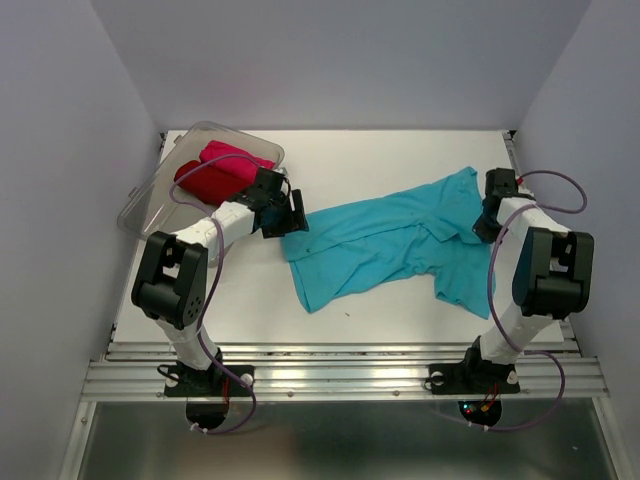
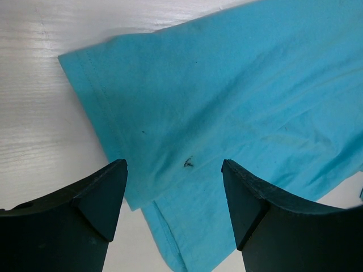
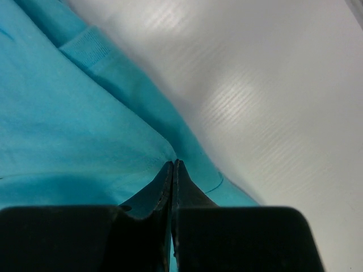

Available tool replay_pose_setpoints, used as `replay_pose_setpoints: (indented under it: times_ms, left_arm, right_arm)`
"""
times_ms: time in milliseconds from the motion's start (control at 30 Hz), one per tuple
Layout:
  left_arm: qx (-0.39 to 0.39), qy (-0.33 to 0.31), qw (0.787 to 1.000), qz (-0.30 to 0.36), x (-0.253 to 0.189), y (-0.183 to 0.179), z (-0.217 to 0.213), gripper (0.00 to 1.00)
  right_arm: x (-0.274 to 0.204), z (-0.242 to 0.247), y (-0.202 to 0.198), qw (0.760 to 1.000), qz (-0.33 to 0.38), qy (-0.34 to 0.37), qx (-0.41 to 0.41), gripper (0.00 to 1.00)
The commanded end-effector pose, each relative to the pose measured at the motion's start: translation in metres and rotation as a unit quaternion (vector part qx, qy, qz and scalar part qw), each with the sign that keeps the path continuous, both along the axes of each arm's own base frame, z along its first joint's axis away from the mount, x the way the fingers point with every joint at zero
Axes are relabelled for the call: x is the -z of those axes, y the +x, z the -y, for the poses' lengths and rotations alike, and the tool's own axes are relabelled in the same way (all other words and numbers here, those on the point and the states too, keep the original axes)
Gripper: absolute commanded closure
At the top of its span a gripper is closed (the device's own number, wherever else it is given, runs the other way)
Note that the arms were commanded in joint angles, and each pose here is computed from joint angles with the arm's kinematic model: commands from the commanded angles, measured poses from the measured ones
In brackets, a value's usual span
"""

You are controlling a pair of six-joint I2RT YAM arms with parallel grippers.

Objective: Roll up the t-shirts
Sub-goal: Fold the T-shirt at the center of the board.

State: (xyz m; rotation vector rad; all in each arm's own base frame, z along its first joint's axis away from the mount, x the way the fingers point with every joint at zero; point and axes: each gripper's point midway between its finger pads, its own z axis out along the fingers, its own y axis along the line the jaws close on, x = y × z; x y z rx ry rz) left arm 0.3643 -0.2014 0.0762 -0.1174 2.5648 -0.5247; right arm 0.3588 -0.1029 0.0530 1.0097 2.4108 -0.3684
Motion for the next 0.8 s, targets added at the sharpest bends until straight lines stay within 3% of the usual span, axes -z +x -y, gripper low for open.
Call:
replay_pose_setpoints:
  times_ms: [0,67,133,200,367,500,667,767]
  left_arm:
    - [0.012,0.001,1.000,0.014,-0.015,0.009,0.005,0.21]
    - [0.014,0.002,1.000,0.011,-0.013,0.010,0.006,0.21]
    - [0.017,0.003,1.000,0.010,-0.014,0.012,0.008,0.21]
    - [0.020,0.002,1.000,0.009,-0.014,0.013,0.009,0.21]
    - [0.021,0.003,1.000,0.011,-0.015,0.017,0.010,0.21]
    - [0.021,0.002,1.000,0.015,-0.018,0.021,0.011,0.21]
    - [0.024,0.002,1.000,0.013,-0.017,0.024,0.014,0.21]
    - [0.024,0.004,1.000,0.010,-0.015,0.025,0.014,0.21]
  right_arm:
    - [0.011,0.009,-0.020,0.999,-0.024,-0.022,0.021,0.99]
    - [0.011,0.008,-0.023,0.999,-0.025,-0.022,0.022,0.92]
    - [0.004,0.008,-0.018,0.999,-0.014,-0.022,0.021,0.67]
    - [-0.006,0.009,-0.009,1.000,0.002,-0.021,0.018,0.62]
    - [-0.060,0.013,0.059,0.996,0.084,-0.018,-0.003,0.60]
    - [-0.076,0.012,0.112,0.993,0.114,-0.003,-0.027,0.60]
    - [-0.062,0.010,0.169,0.992,0.115,0.023,-0.046,0.59]
    - [-0.042,0.009,0.181,0.993,0.099,0.034,-0.049,0.58]
